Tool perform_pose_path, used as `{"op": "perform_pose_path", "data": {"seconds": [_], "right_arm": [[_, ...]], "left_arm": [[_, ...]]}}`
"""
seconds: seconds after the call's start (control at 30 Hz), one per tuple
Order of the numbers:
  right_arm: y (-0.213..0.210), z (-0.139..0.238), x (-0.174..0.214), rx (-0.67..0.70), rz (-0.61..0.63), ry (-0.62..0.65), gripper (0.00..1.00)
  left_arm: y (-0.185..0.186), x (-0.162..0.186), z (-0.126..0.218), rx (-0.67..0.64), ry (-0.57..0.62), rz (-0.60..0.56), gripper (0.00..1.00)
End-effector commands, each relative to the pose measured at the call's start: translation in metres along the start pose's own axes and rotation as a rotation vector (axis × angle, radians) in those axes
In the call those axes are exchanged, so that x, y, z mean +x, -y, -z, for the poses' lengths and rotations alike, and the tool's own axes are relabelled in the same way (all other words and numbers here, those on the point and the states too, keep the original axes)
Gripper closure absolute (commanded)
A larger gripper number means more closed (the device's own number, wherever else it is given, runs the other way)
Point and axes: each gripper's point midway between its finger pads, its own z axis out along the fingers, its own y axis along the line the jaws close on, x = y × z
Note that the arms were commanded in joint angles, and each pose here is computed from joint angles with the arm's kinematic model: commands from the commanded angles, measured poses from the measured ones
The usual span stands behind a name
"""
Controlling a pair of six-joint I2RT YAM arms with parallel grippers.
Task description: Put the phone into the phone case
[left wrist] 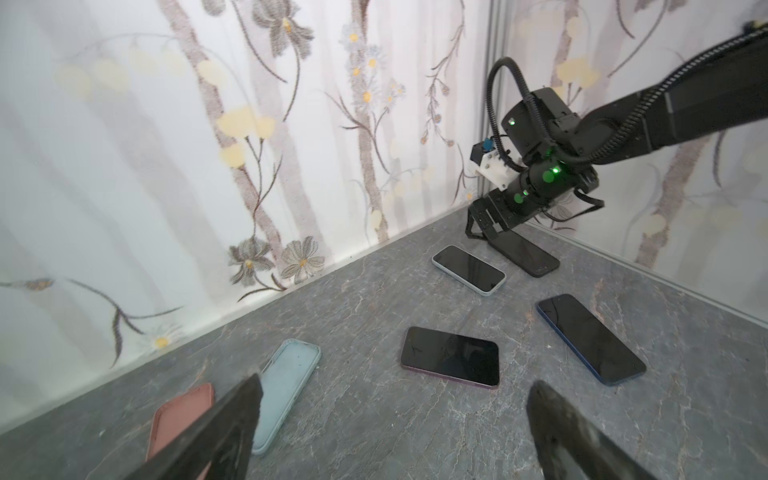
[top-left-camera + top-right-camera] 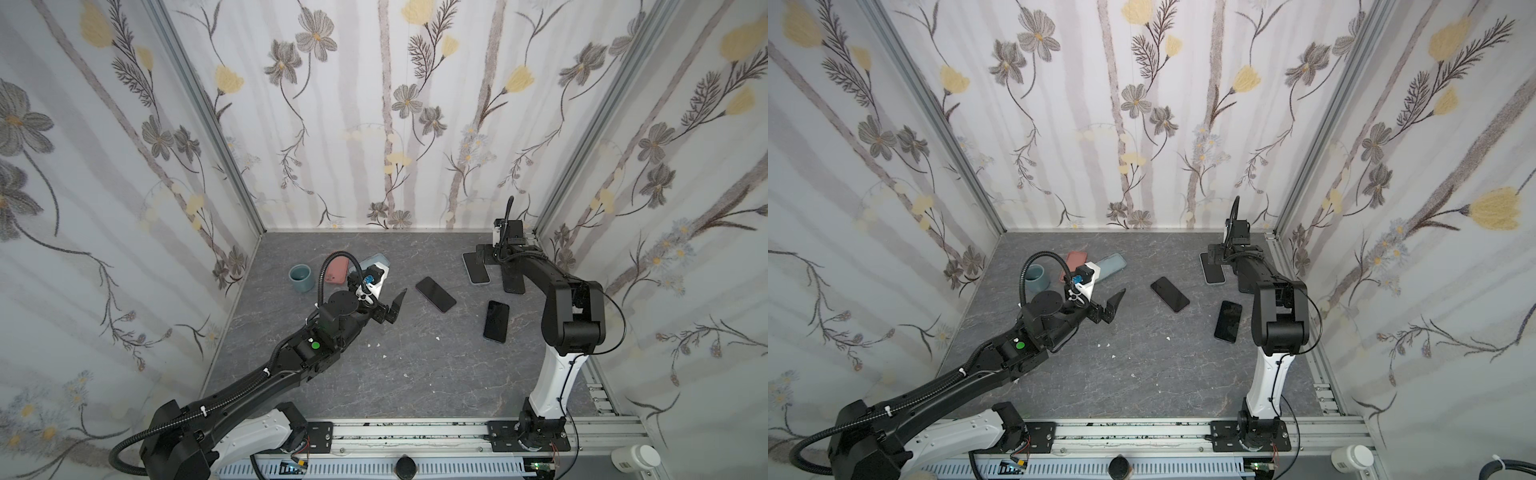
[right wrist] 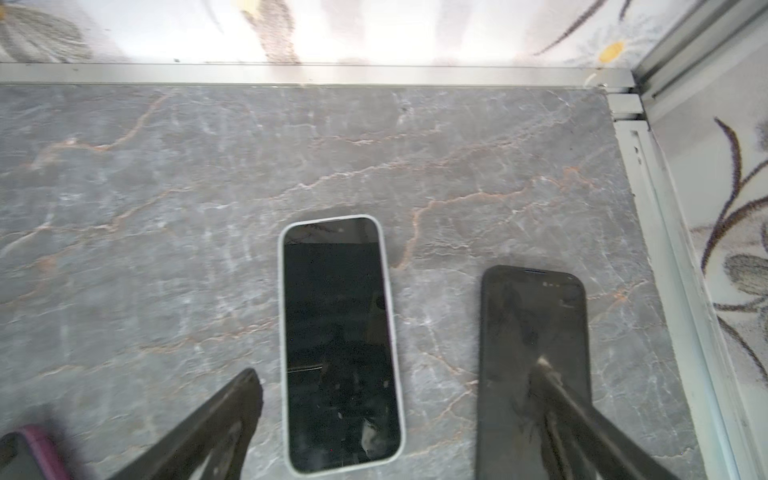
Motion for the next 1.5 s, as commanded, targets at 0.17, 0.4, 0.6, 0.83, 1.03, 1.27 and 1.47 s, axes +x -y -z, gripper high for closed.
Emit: {"op": "perform_pose_path", "data": {"seconds": [0.17,0.4,0.6,0.83,1.03,1.27,1.47], "right_arm": [[-0.115,0.027,0.023,-0.273,0.215,-0.024,0.04],[-0.149,0.027,0.081,-0.351,0.34,-0.181,0.04],[-0.153,0.02,0.117,-0.346,0.421,-0.275,0.02],[-0.152,0.013,0.136,-0.3,0.526,-0.333,0.01],[-0.149,0.011,0.141,-0.286,0.563,-0.35,0.0],[-0.145,0.008,0.154,-0.279,0.589,-0.395,0.01],[-0.143,0.012,0.158,-0.279,0.617,-0.424,0.02]], "left_arm": [[-0.045,0.025,0.0,-0.174,-0.185,0.309,0.0],[-0.064,0.048,-0.01,-0.183,-0.28,0.485,0.0],[-0.066,0.065,-0.021,-0.154,-0.346,0.586,0.0],[-0.065,0.073,-0.028,-0.139,-0.372,0.622,0.0],[-0.064,0.077,-0.025,-0.134,-0.407,0.608,0.0],[-0.059,0.104,-0.03,-0.127,-0.506,0.62,0.0],[-0.058,0.103,-0.033,-0.118,-0.495,0.645,0.0]]}}
